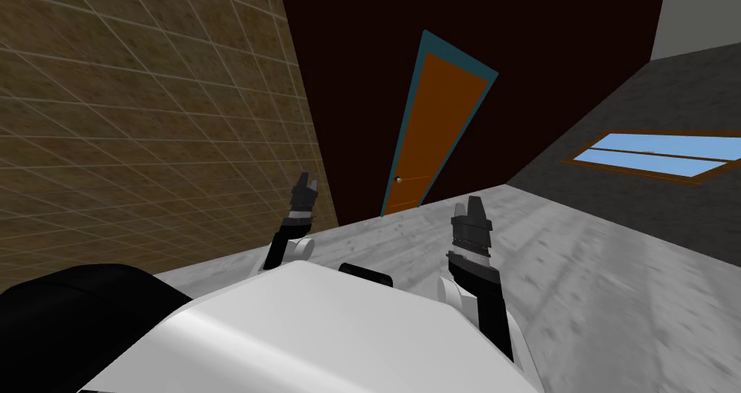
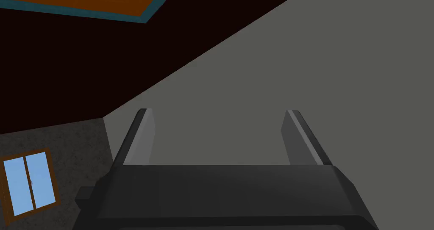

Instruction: Pull the door open

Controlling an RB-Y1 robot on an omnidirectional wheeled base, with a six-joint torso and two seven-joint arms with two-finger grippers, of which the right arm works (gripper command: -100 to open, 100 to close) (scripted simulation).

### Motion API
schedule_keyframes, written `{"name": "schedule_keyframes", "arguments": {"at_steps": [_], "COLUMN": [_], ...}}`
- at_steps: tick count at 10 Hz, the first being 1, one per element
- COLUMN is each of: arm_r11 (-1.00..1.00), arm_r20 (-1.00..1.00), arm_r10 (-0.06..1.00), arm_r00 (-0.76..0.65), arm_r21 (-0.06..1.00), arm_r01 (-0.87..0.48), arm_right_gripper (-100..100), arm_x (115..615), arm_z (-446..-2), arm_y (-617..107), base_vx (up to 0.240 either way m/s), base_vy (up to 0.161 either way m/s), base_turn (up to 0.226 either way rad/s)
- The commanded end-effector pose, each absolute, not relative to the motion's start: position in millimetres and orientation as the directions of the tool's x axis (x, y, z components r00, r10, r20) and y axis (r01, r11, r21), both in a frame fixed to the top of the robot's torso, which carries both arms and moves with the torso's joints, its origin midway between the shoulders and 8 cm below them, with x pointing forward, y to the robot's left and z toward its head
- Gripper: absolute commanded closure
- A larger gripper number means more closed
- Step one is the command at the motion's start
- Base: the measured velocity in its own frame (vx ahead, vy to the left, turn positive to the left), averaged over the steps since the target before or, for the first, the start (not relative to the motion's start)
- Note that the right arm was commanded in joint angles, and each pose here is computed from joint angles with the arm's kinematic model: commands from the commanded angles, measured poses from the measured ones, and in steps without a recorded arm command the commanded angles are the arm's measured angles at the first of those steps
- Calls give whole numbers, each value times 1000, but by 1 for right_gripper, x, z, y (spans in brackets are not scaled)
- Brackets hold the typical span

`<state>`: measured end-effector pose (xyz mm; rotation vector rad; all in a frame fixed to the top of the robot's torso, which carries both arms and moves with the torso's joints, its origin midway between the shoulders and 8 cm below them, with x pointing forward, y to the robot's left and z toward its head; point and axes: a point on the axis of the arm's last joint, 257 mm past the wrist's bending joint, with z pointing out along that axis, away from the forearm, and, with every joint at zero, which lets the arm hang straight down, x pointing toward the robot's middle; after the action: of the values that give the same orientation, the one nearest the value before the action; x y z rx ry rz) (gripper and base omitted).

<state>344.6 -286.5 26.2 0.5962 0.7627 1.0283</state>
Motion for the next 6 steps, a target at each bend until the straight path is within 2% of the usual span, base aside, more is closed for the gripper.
{"name": "schedule_keyframes", "arguments": {"at_steps": [1, 6], "arm_r11": [422, 497], "arm_r20": [-297, -390], "arm_r10": [903, 866], "arm_r00": [309, 312], "arm_r21": [746, 732], "arm_r01": [-515, -466], "arm_right_gripper": [-100, -100], "arm_x": [350, 370], "arm_z": [18, -16], "arm_y": [-285, -282], "base_vx": [81, 90], "base_vy": [-114, -7], "base_turn": [75, 26]}}
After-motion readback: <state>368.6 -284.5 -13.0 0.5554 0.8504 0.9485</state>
